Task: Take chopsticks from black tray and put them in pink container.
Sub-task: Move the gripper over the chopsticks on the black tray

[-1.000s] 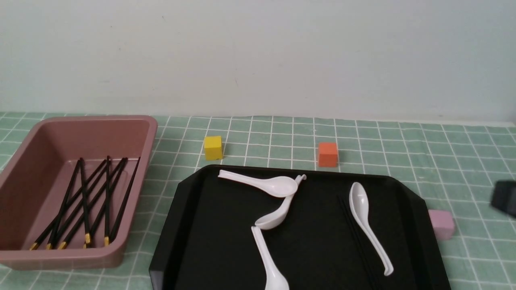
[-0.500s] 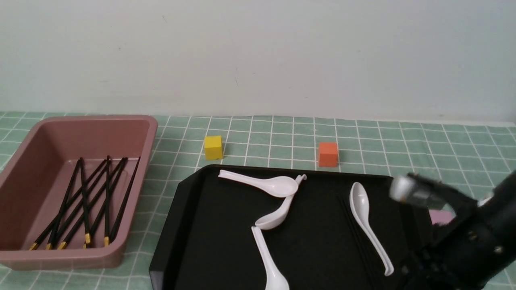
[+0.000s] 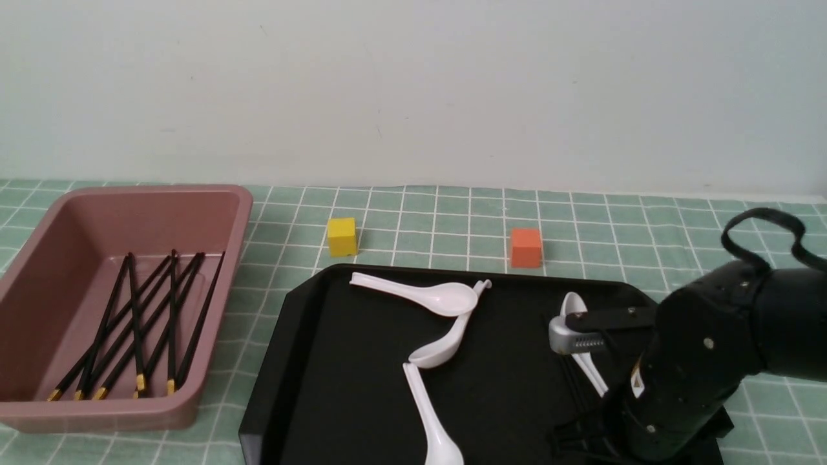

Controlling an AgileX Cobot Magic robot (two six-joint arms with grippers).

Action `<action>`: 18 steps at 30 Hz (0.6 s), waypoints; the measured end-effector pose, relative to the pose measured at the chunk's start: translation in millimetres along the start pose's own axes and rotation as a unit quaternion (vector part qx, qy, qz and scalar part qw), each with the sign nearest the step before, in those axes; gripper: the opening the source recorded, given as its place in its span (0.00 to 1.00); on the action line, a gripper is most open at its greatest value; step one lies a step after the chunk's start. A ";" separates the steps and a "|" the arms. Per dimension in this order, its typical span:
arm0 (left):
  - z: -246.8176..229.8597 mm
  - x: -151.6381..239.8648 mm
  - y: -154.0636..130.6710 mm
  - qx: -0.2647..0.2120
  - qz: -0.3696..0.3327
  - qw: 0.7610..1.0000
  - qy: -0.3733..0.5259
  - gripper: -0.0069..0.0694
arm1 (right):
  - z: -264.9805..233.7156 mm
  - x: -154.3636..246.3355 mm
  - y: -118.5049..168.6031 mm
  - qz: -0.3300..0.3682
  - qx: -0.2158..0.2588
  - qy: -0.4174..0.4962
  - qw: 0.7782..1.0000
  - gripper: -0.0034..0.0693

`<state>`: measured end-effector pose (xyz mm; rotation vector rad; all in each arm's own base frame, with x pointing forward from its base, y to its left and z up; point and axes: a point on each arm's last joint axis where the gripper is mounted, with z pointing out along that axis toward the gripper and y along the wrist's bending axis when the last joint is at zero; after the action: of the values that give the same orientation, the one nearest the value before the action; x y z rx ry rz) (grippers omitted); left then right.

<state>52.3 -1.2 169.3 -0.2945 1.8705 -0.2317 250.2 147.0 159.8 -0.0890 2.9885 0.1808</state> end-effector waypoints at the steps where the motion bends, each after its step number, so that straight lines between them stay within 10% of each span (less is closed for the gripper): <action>1: 0.0 0.0 0.0 0.000 0.000 1.000 0.000 0.40 | 5.5 -0.6 -0.1 0.001 0.003 0.005 1.000 0.45; 11: 0.0 0.0 0.0 0.000 0.000 1.000 0.000 0.40 | 21.9 -5.0 0.3 0.000 0.022 0.030 0.999 0.43; 18: 0.0 0.0 0.0 0.000 0.000 1.000 0.000 0.40 | 22.3 -4.7 -1.0 -0.007 0.030 0.035 0.999 0.20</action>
<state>52.3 -1.2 169.3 -0.2945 1.8705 -0.2317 258.0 149.1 138.5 -0.1105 3.0588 0.0881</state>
